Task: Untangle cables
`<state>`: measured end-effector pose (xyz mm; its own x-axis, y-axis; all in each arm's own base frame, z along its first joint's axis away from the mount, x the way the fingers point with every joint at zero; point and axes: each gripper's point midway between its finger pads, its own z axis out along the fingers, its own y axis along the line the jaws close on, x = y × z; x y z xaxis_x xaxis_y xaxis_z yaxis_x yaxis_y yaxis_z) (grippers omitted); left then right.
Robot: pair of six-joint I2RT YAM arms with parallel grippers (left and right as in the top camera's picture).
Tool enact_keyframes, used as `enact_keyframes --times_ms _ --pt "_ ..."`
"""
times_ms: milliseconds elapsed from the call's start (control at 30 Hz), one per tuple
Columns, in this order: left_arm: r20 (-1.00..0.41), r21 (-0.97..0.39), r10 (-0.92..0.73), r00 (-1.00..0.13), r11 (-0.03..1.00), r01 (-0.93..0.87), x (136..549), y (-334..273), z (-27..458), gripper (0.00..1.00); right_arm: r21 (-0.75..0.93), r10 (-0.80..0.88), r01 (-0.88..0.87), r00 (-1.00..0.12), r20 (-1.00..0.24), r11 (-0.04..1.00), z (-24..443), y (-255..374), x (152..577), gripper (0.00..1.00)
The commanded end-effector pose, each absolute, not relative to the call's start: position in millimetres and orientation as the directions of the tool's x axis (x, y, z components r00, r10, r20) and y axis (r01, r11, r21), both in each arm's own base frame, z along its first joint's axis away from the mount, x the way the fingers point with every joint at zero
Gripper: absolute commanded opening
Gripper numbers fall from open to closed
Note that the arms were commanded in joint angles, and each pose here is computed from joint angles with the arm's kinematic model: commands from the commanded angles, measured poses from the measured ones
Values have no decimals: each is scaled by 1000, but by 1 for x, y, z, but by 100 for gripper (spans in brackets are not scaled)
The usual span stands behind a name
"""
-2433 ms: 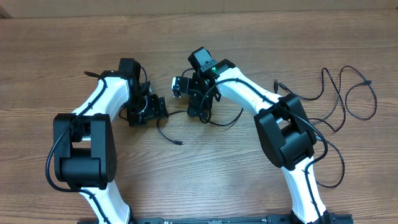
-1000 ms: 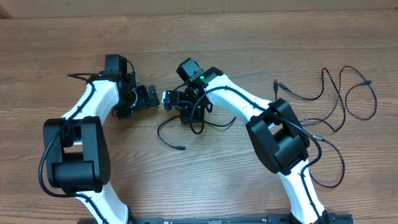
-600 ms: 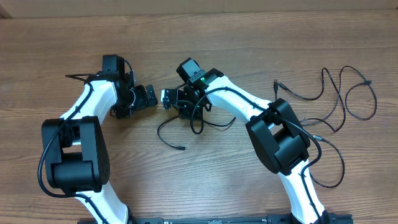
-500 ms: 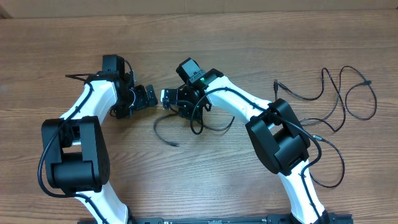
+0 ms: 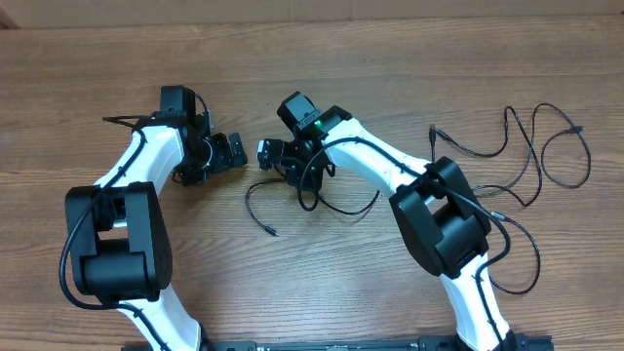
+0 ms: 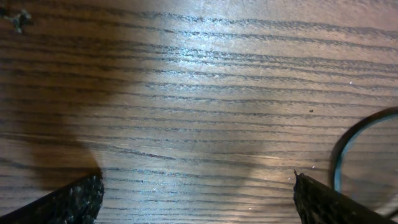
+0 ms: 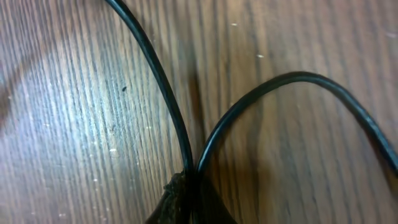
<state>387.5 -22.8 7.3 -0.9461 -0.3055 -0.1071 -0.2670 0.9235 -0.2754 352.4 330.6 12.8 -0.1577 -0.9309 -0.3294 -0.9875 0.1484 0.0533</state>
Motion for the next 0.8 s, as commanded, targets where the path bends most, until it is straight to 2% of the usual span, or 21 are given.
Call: enact_keyframes --times_ms 0,167,333,400,500,600,633,667,733,767 --pt "66 -160 -328 -943 929 -334 341 -6 -50 100 -43 -868 -964 -215 -448 261 92 333 380 4" --pt "66 -160 -328 -943 929 -334 341 -6 -50 99 -128 -852 -938 -228 -471 321 132 311 395 4" --pt "66 -160 -328 -943 929 -334 341 -6 -50 99 -239 -822 -845 -336 -460 479 163 266 423 4" --pt "66 -160 -328 -943 929 -334 341 -6 -50 100 -281 -797 -778 -419 -435 562 165 236 439 4" --pt "66 -160 -328 -943 929 -334 341 -6 -50 99 -261 -762 -735 -505 -405 626 159 205 445 4" --pt "66 -160 -328 -943 929 -334 341 -6 -50 100 -155 -703 -719 -572 -422 677 155 194 441 4" --pt "66 -160 -328 -943 929 -334 341 -6 -50 100 -93 -675 -720 -587 -446 688 155 198 439 6" --pt "66 -160 -328 -943 929 -334 341 -6 -50 100 -20 -645 -725 -600 -474 689 157 205 435 17" --pt "66 -160 -328 -943 929 -334 341 -6 -50 100 143 -590 -750 -609 -531 646 165 228 422 49" --pt "66 -160 -328 -943 929 -334 341 -6 -50 100 177 -580 -761 -604 -547 625 168 235 419 52"
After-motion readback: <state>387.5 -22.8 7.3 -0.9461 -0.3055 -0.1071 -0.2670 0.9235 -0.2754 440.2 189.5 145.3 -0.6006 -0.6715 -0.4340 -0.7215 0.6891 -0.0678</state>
